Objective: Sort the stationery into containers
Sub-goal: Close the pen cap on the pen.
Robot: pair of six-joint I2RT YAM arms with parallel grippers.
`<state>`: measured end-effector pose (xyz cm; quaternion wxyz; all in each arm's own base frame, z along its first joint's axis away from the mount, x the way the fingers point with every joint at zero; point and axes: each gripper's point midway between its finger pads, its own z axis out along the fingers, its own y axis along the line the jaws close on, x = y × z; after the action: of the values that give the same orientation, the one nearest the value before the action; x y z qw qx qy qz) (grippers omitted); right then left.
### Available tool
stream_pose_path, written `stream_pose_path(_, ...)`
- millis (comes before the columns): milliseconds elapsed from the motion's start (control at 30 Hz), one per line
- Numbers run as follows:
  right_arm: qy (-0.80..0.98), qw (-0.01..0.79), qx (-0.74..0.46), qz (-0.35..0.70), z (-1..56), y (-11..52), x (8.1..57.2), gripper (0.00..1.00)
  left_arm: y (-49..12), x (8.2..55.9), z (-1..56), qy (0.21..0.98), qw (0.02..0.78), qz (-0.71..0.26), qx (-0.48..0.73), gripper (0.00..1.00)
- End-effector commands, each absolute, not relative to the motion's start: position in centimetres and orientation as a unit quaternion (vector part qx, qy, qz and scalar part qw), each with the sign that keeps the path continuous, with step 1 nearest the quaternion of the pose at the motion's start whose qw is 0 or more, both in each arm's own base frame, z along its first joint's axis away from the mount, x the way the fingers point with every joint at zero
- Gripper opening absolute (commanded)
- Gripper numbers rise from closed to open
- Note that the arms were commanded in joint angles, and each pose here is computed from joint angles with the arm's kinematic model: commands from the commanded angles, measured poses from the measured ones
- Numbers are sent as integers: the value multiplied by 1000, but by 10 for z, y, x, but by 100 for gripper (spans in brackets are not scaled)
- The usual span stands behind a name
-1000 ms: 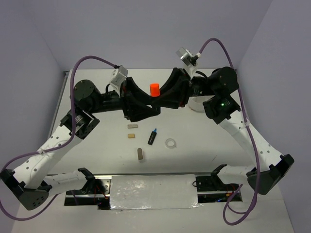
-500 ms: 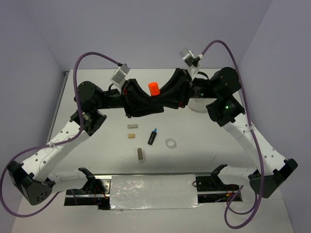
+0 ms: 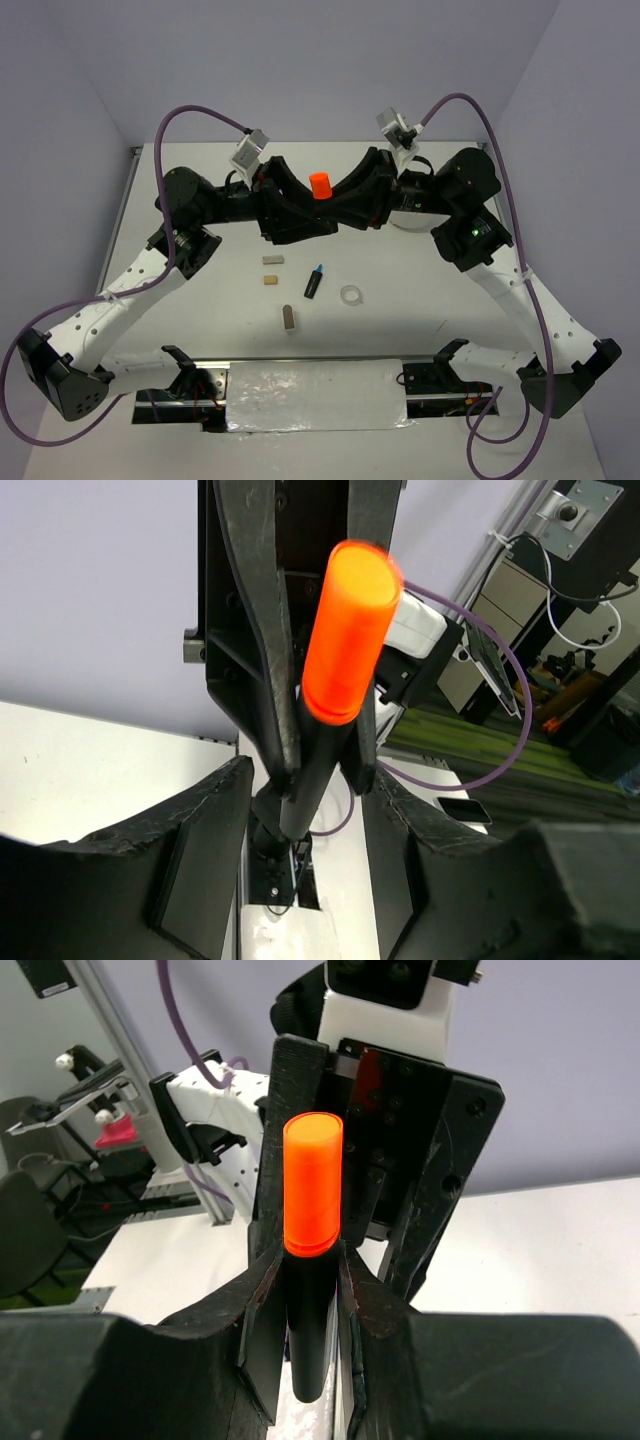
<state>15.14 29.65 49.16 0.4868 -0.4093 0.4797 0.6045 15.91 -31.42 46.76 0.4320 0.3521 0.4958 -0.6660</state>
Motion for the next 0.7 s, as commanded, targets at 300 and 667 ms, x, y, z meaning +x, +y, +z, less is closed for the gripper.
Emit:
stream_pose_path(300,475,534,-334,614,513,305,161,0,-309,171,484,484,488,-648,328,60)
stream_pose_path(667,471,552,-323,608,520,305,166,0,-308,171,476,493,486,-641,331,24)
